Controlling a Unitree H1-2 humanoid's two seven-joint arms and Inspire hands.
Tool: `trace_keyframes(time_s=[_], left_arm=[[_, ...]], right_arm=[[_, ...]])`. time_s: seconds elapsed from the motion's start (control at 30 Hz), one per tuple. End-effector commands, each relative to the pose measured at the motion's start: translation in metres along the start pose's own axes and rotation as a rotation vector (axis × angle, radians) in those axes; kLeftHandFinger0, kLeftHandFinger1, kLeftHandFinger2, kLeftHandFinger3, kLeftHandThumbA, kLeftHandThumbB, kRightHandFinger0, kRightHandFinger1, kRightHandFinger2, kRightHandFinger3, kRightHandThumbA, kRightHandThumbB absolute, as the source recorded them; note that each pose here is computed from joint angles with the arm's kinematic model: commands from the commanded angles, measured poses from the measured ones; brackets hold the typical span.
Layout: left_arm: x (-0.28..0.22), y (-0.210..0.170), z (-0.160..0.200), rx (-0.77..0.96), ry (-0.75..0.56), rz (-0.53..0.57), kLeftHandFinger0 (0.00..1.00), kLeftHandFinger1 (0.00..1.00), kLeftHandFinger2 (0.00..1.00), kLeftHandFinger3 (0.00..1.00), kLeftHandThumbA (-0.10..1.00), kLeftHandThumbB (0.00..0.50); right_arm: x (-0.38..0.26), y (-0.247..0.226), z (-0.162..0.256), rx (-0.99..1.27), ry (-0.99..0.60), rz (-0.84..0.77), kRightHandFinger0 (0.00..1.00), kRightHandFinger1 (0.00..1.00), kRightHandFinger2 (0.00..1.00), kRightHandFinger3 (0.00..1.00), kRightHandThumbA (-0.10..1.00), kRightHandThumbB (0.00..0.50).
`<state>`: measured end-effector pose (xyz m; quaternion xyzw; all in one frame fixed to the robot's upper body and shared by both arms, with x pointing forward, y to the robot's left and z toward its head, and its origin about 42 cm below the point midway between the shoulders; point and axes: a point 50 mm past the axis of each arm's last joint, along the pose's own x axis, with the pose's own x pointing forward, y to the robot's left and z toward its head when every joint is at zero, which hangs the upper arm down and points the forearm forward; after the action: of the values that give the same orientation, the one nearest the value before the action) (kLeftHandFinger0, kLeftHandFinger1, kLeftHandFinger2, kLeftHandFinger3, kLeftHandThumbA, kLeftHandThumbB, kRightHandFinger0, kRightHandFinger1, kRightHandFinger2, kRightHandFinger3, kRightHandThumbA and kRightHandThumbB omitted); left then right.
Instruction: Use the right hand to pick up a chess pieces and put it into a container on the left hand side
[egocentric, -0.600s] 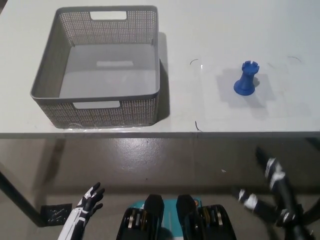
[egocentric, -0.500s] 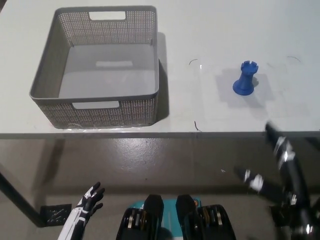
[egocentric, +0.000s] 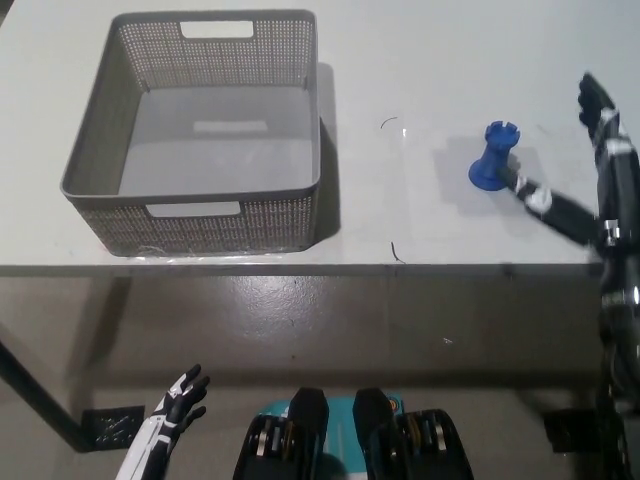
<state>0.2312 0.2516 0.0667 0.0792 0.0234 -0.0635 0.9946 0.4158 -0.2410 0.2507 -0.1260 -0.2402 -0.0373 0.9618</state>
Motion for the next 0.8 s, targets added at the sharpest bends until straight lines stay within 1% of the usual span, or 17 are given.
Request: trace_keyframes(time_s=[0.0,0.03,0.07,0.1,0.23,0.37,0.47,0.53,0.6,0.63,0.7,0.77], left_arm=[[0.001,-0.002,0.012,-0.006,-0.065,-0.021,1.00,1.00,1.00,1.00,1.00,0.316],[0.000,-0.002,0.012,-0.004,-0.062,-0.018,1.00,1.00,1.00,1.00,1.00,0.317],[0.000,-0.003,0.011,-0.003,-0.062,-0.015,1.00,1.00,1.00,1.00,1.00,0.316],[0.000,-0.002,0.011,0.003,-0.063,-0.015,1.00,1.00,1.00,1.00,1.00,0.317],[0.000,-0.002,0.010,0.015,-0.060,-0.011,1.00,1.00,1.00,1.00,1.00,0.322],[-0.004,-0.003,0.008,0.008,-0.052,-0.019,1.00,1.00,1.00,1.00,1.00,0.320],[-0.005,-0.004,0.007,0.008,-0.056,-0.022,1.00,1.00,1.00,1.00,1.00,0.311],[-0.004,-0.003,0.006,0.011,-0.056,-0.021,1.00,1.00,1.00,1.00,1.00,0.318],[-0.004,-0.003,0.005,0.011,-0.051,-0.023,1.00,1.00,1.00,1.00,1.00,0.311],[-0.005,-0.003,0.006,0.012,-0.052,-0.024,1.00,1.00,1.00,1.00,1.00,0.310],[-0.007,-0.006,0.003,0.007,-0.049,-0.027,1.00,1.00,1.00,1.00,1.00,0.311],[-0.005,-0.006,0.003,0.005,-0.054,-0.027,1.00,1.00,1.00,1.00,1.00,0.300]], right_arm=[[0.042,-0.005,0.004,-0.009,0.035,-0.038,1.00,1.00,1.00,1.00,1.00,0.446],[0.050,-0.003,0.000,-0.014,0.053,-0.032,1.00,1.00,1.00,1.00,1.00,0.447],[0.057,-0.002,-0.004,-0.020,0.067,-0.027,1.00,1.00,1.00,1.00,1.00,0.438],[0.064,0.000,-0.006,-0.032,0.088,-0.021,1.00,1.00,1.00,1.00,1.00,0.444],[0.088,0.005,-0.018,-0.043,0.153,-0.007,1.00,1.00,1.00,1.00,1.00,0.440],[0.107,0.011,-0.036,-0.028,0.217,-0.001,1.00,1.00,1.00,1.00,1.00,0.411],[0.118,0.013,-0.044,-0.059,0.253,-0.003,1.00,1.00,1.00,1.00,1.00,0.403],[0.123,0.014,-0.047,-0.077,0.274,-0.003,1.00,1.00,1.00,1.00,1.00,0.406],[0.127,0.016,-0.052,-0.113,0.296,0.004,1.00,1.00,1.00,1.00,1.00,0.441],[0.128,0.016,-0.054,-0.121,0.304,0.006,1.00,1.00,1.00,1.00,1.00,0.442],[0.125,0.016,-0.062,-0.128,0.324,0.013,1.00,1.00,1.00,1.00,1.00,0.422],[0.123,0.015,-0.070,-0.170,0.353,0.023,1.00,1.00,1.00,1.00,1.00,0.411]])
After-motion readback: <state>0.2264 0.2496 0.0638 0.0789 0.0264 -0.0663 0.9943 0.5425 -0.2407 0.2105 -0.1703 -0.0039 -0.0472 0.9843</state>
